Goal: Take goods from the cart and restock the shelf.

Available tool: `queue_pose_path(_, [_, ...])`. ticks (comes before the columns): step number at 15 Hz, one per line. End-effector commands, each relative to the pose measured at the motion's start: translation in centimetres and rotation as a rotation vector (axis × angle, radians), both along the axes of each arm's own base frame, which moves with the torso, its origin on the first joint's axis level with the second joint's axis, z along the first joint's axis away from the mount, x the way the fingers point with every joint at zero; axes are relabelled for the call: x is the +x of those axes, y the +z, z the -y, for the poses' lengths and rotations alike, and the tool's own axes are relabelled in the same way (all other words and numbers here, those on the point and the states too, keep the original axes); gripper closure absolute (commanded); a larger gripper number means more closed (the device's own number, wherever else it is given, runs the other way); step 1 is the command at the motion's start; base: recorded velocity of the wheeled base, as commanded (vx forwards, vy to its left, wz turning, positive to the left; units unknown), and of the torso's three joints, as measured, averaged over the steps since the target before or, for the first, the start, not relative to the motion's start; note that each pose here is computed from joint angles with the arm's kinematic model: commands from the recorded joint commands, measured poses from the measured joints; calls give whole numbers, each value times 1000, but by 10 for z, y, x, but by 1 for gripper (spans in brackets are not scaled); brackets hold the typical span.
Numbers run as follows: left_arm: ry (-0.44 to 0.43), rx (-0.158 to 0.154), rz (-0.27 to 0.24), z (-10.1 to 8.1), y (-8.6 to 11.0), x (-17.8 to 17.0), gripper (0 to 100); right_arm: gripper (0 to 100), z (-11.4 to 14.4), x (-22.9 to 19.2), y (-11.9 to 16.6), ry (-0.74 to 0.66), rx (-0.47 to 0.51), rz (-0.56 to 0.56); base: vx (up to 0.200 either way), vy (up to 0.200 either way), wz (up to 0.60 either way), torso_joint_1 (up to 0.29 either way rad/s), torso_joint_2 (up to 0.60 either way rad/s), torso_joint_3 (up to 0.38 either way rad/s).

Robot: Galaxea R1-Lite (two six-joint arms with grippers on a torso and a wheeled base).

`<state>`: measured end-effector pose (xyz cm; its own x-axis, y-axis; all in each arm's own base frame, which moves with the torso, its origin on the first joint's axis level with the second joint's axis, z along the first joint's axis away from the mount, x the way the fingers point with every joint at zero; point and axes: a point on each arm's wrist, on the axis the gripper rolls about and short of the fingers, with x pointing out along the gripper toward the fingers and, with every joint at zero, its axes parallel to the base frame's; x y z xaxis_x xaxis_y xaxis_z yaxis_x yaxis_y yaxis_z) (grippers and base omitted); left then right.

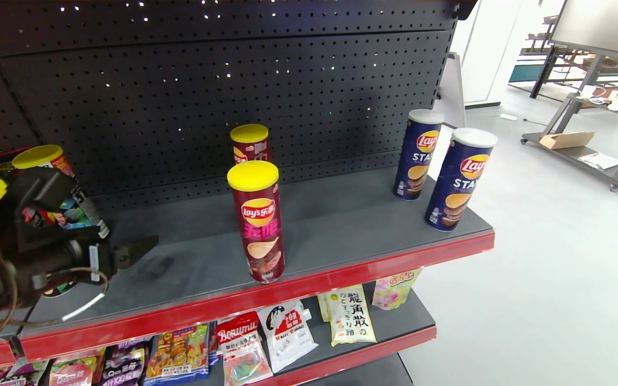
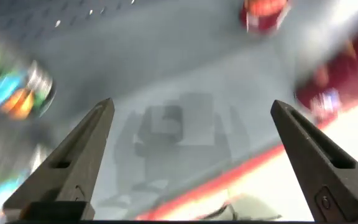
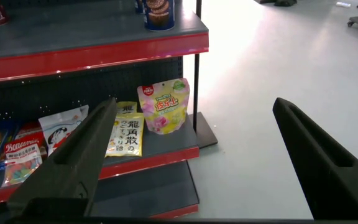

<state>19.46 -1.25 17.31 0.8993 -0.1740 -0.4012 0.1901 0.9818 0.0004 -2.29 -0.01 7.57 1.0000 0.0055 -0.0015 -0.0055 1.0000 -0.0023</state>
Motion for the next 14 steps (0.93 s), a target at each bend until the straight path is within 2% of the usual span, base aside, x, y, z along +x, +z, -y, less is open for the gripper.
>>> queue_pose_path(1, [110,27,90,-19,9,-75,0,0,0,0,0,1,-1,-2,0,0,0,0,0,0])
queue_pose_path(2, [128,18,131,-22,10,-89,0,0,0,0,0,1,-1,-2,0,0,0,0,0,0])
queue_pose_path(4, [-31,-50,200,-16,12,-121,0,0,0,0,-1,1,-1,-3,0,0,0,0,0,0])
queue_pose_path(7, [-49,-40,274,-11,14,-151,0,0,0,0,0,1,-1,0,0,0,0,0,0,0])
queue_pose_path(9, [-12,-30,321,-9,6,-166,0,0,0,0,0,1,-1,-2,0,0,0,0,0,0])
queue_pose_path(11, [14,-14,346,-8,3,-176,0,0,0,0,0,1,-1,-2,0,0,0,0,0,0])
queue_pose_path(13, [81,5,349,-10,4,-176,0,0,0,0,0,1,-1,-2,0,0,0,0,0,0])
queue_pose_path(14, [81,7,355,-10,5,-176,0,0,0,0,0,1,-1,-2,0,0,0,0,0,0])
